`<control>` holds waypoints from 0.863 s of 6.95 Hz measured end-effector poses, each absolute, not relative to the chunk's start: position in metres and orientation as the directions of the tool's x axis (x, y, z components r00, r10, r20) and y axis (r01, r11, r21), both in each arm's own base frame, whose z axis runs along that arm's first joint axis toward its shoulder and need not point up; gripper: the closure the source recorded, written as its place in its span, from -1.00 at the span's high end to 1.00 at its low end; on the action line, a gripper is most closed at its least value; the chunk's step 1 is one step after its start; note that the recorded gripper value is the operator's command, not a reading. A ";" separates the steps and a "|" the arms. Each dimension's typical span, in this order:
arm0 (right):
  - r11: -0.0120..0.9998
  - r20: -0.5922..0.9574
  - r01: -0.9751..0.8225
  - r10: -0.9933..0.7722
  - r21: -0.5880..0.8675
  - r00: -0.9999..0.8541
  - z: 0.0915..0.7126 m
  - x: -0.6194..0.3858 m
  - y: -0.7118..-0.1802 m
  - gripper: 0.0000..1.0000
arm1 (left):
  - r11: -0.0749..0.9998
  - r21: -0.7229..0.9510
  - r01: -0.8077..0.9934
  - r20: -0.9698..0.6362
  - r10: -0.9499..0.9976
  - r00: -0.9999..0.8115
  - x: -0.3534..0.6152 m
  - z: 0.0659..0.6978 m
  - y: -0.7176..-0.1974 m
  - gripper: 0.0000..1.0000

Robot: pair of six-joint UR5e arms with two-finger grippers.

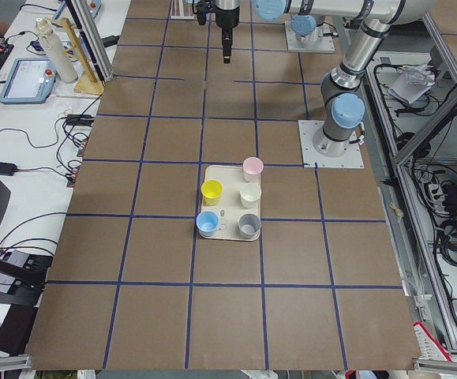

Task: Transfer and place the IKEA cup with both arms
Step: 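Close the right gripper on the light blue cup's base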

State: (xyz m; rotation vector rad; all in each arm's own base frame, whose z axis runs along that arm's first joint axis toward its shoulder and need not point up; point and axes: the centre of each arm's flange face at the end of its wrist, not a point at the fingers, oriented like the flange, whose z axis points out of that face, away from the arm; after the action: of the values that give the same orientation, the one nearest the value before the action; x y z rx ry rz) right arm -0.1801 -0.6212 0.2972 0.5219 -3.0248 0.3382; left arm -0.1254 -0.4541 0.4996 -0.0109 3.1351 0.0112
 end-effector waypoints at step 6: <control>0.917 0.098 -0.339 -0.325 -0.210 -0.941 0.307 -0.179 -0.620 -0.77 | 1.000 0.004 -0.004 -0.007 -0.004 -1.000 -0.124 0.501 -0.454 1.00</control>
State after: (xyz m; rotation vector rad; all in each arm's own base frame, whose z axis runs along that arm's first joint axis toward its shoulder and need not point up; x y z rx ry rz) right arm -0.1789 -0.6196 0.3068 0.5224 -3.0160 0.3463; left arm -0.1243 -0.4545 0.5007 -0.0059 3.1345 0.0060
